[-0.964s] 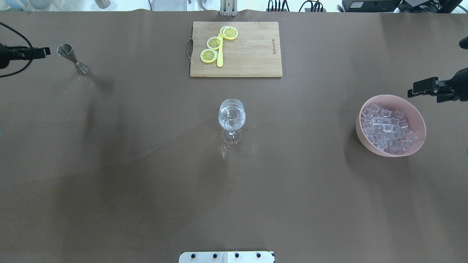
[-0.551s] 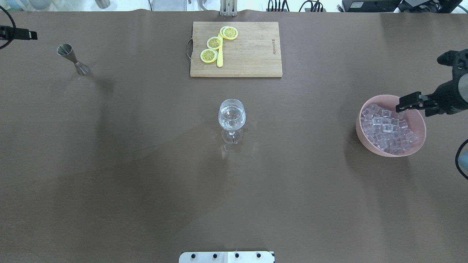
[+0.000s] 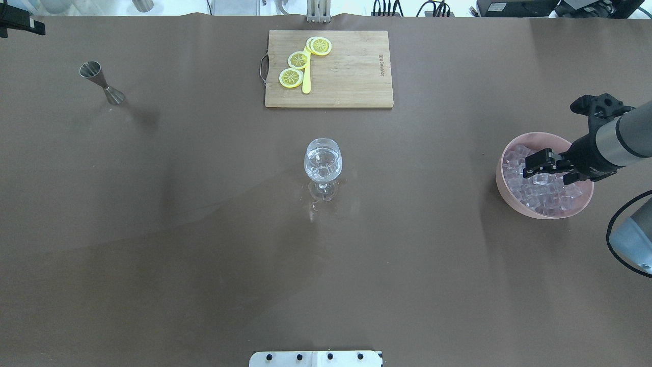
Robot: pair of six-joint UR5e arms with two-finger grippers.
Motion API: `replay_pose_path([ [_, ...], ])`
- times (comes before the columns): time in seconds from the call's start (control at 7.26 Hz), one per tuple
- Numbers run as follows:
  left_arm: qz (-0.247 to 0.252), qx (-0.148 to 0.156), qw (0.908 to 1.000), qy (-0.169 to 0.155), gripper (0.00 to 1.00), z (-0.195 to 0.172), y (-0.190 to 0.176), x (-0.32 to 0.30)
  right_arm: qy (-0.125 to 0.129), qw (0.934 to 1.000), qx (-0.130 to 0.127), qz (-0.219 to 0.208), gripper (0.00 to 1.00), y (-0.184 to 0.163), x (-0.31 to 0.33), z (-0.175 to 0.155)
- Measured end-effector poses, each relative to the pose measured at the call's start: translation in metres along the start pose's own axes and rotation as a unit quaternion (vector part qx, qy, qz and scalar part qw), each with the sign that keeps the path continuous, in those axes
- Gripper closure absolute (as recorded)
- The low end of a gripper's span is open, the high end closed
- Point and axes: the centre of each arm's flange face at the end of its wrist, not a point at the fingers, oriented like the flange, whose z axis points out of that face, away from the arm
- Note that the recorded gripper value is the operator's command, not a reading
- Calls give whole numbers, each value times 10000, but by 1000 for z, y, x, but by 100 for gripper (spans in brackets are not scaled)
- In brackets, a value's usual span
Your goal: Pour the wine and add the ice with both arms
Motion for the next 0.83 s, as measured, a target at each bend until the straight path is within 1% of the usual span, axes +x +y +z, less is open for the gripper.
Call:
replay_pose_path([
  [0.28,-58,-52,10000,-23,1,-2,-2,0,57,10000,-48,39,22,0,1,9],
  [0.41,-67,-45,10000,-27,1,-4,-2,0,90,9999,-51,51,31,-2,2,13],
  [0.55,-69,-31,10000,-29,1,-5,-3,-1,112,9999,-49,61,45,-3,4,14],
  [0.83,-70,-14,10000,-27,1,-7,-3,-1,190,9997,-51,107,100,-4,6,16],
])
